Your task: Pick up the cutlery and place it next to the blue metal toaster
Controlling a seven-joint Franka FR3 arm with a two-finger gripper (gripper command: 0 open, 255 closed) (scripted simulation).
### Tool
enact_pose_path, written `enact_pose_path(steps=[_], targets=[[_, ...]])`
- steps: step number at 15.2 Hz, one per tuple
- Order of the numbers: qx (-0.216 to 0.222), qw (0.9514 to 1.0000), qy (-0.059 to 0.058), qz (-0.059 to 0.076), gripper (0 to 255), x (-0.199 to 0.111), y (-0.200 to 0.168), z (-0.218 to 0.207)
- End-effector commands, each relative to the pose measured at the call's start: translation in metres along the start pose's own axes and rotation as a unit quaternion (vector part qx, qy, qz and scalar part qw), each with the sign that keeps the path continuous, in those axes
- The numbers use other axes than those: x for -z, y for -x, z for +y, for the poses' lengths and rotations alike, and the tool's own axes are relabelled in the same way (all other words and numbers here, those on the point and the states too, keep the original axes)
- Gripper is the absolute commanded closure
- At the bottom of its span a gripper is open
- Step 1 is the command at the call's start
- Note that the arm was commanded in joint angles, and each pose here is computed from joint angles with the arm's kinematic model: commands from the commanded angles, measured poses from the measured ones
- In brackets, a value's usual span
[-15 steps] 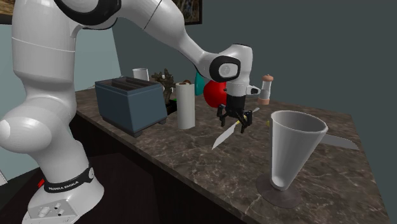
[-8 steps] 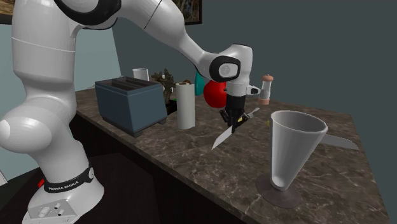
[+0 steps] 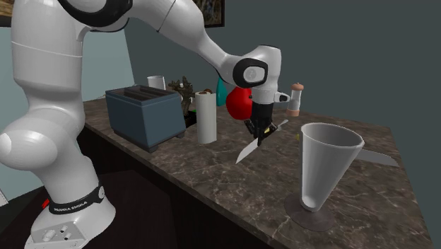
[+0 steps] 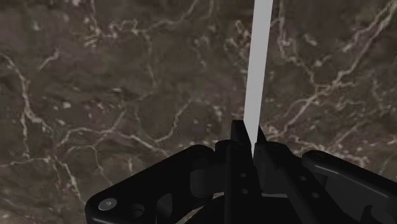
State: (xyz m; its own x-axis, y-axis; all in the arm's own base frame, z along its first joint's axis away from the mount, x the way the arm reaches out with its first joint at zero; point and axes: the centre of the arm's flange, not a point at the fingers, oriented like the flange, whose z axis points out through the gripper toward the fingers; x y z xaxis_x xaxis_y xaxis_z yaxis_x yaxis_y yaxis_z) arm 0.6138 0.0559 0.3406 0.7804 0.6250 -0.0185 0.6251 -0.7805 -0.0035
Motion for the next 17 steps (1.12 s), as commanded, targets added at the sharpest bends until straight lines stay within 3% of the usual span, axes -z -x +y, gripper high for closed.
enact_pose_path(steps=[1, 17], targets=[[0.000, 1.0000, 0.000, 0.000, 255, 0.010, 0.000, -0.001], [0.000, 1.0000, 0.000, 0.000, 255, 0.095, 0.002, -0.001]])
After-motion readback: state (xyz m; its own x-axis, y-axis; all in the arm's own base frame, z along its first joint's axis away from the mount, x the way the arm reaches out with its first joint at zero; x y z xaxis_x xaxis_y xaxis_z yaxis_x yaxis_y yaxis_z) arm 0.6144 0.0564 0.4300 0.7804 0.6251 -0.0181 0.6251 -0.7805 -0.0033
